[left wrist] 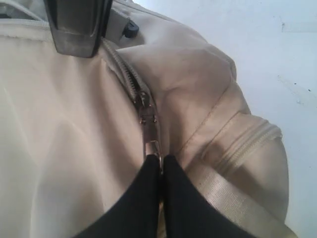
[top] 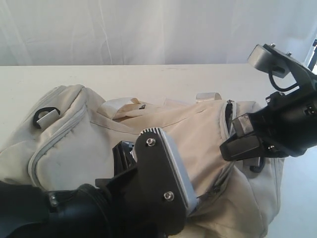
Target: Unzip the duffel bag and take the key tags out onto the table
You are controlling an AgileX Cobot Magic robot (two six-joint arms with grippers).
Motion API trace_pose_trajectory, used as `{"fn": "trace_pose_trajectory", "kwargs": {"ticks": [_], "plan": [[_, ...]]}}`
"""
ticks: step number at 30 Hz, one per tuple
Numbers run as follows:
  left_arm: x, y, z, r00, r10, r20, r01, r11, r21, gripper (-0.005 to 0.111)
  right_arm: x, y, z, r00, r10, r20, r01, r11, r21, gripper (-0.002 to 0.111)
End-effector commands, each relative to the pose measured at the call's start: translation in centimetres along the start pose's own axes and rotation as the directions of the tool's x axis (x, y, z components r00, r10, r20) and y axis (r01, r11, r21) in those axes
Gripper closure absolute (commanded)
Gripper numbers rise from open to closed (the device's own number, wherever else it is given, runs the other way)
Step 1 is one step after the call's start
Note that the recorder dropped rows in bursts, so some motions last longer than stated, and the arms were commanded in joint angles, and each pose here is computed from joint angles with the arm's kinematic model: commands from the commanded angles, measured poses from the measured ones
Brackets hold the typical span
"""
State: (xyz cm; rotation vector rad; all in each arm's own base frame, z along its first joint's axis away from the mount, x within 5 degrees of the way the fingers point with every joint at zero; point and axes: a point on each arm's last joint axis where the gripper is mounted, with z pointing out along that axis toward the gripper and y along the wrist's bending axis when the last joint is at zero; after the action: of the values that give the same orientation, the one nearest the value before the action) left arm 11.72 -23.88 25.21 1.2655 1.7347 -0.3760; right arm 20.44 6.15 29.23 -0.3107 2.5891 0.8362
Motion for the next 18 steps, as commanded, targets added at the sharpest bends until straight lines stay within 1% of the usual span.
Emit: {"fn": "trace_pose_trajectory", "kwargs": {"ticks": [1, 9, 11, 13, 17, 18], "plan": [[0.8, -0.2, -0.7, 0.999, -0.047, -0.007, 0.047, 0.999, 0.006, 0.107, -0.3, -0.3, -0.1, 0.999, -0.015, 0.033, 0.014, 0.999, 0.038, 0.107], [1.8, -0.3, -1.1, 0.997, -0.068, -0.026, 0.068, 0.998, 0.008, 0.107, -0.4, -0.4, -0.1, 0.999, -0.014, 0.047, 0.012, 0.999, 0.047, 0.107], [1.9, -0.1, -1.2, 0.995, -0.093, -0.029, 0.092, 0.996, -0.013, 0.107, -0.5, -0.4, -0.2, 0.998, -0.016, 0.056, 0.013, 0.998, 0.057, 0.107], [1.8, 0.1, -1.3, 0.994, -0.109, -0.027, 0.108, 0.994, -0.025, 0.107, -0.5, -0.6, -0.3, 0.998, -0.006, 0.067, 0.001, 0.996, 0.086, 0.107], [1.9, 0.1, -1.5, 0.987, -0.158, -0.023, 0.158, 0.987, -0.031, 0.107, -0.1, -0.9, -1.3, 0.995, 0.003, 0.095, -0.021, 0.982, 0.187, 0.108], [2.1, 0.1, -1.5, 0.986, -0.163, -0.028, 0.162, 0.986, -0.031, 0.107, -0.1, -0.8, -1.4, 0.995, 0.000, 0.099, -0.019, 0.982, 0.187, 0.108]]}}
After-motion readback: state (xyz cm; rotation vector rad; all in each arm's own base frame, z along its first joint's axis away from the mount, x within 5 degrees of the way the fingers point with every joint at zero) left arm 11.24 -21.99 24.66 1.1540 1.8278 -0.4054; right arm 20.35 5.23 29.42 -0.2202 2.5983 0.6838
